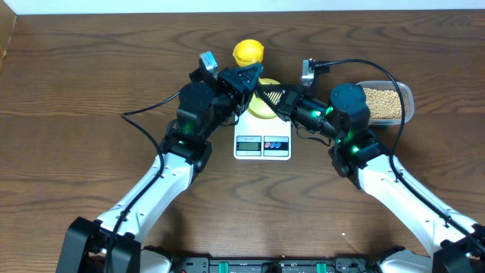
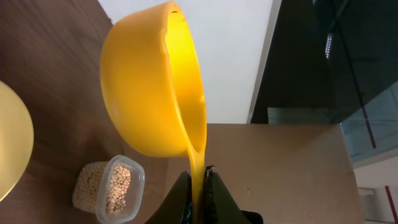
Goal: Scoop item into bowl and weigh 50g on scale
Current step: 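Grasp the scoop handle with the right gripper beside the left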
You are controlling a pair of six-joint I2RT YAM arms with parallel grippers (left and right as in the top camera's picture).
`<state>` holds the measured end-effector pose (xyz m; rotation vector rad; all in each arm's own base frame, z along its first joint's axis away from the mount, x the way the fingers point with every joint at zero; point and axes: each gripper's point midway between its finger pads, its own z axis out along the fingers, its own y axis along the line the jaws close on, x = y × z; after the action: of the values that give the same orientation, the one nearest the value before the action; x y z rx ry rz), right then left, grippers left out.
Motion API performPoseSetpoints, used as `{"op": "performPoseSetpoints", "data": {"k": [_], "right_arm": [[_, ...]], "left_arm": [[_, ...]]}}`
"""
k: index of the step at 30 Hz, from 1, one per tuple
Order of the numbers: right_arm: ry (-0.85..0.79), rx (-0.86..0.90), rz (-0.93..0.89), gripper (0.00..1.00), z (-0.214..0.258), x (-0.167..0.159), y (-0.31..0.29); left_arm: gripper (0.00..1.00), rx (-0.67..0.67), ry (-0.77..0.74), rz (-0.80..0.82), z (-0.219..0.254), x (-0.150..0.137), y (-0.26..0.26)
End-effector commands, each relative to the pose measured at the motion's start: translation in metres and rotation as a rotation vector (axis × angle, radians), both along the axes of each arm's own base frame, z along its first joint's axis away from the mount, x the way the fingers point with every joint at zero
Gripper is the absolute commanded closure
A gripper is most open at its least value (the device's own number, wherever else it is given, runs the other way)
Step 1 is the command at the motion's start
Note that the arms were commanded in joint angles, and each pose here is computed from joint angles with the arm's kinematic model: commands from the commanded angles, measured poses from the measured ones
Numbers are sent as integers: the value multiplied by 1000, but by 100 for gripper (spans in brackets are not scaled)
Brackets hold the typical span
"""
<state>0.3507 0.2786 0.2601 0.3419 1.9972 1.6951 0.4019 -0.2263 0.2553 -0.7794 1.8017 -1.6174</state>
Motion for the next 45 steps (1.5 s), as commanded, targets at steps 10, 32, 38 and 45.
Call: {"op": "performPoseSetpoints", "data": {"k": [10,32,38,45], "right_arm": [[-163,-78,32,99,8,-2,6],[-308,-328,25,99,-24,3,-3],[-370,-379,32,99,-25,4,-7],[-413,-405,68,99,-24,1,-12]], "left_arm": [[60,89,-94,-16,6,-3,-3],[51,433,-349,54,6,16,31],[52,552,-324,137,-9,25,50],[55,538,-283,42,-22,20,52]]}}
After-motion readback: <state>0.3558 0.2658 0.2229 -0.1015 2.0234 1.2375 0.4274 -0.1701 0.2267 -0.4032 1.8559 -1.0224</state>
